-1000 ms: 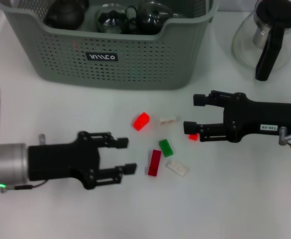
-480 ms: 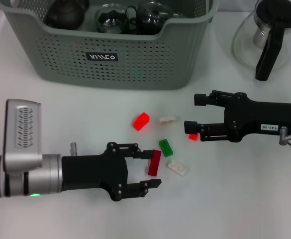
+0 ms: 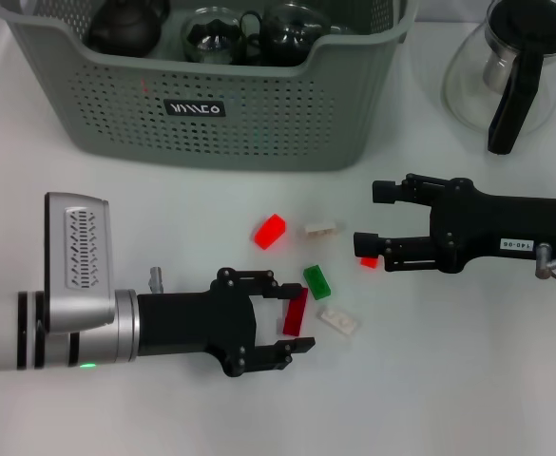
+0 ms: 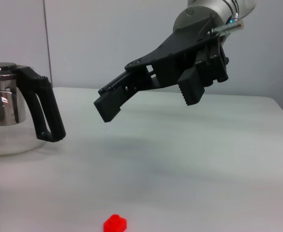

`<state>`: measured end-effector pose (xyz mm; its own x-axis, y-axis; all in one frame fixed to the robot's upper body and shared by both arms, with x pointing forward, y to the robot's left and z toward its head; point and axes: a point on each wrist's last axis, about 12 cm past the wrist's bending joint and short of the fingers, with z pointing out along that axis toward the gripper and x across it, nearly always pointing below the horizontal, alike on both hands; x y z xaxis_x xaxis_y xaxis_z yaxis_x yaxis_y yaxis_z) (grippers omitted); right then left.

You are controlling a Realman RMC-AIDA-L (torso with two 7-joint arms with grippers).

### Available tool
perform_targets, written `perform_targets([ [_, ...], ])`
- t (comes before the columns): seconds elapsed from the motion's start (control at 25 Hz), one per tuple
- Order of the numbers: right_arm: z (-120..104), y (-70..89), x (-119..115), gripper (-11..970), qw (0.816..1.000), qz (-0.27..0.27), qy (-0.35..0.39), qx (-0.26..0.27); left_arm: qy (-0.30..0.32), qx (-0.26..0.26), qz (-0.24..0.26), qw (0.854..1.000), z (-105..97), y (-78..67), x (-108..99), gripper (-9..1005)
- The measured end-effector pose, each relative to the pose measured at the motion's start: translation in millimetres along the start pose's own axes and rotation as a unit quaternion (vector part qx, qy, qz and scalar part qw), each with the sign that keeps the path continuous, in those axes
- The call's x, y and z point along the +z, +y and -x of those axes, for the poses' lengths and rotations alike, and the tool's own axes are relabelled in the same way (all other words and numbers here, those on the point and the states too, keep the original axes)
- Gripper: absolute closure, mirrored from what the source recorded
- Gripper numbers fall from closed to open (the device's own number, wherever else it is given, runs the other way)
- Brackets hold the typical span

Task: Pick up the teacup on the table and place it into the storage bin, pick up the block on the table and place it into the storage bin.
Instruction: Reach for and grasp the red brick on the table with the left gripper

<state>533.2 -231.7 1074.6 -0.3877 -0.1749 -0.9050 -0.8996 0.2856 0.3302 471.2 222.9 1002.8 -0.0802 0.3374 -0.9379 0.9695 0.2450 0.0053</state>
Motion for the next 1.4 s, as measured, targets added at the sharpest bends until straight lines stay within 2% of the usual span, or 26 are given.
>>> perform_targets([
  [0.24, 0.0, 0.1, 0.2, 12, 1.000, 0.000, 0.000, 0.000, 0.012, 0.013, -0.010, 1.000, 0.7, 2.1, -0.8, 381],
  [0.72, 0.2, -0.4, 0.3, 13, 1.000, -0.001, 0.000, 0.000, 0.028, 0.034, 0.008, 0.999, -2.1, 7.3, -0.1, 382],
  [1.16, -3.2, 0.1, 0.0, 13, 1.000, -0.002, 0.002, 0.004, 0.042, 0.031, 0.029, 0.998, -7.2, 10.0, -1.8, 382],
  [1.4, -5.8, 0.5, -2.1, 13, 1.000, -0.005, 0.003, 0.006, 0.033, 0.025, 0.059, 0.997, -6.2, 16.6, -8.8, 383],
])
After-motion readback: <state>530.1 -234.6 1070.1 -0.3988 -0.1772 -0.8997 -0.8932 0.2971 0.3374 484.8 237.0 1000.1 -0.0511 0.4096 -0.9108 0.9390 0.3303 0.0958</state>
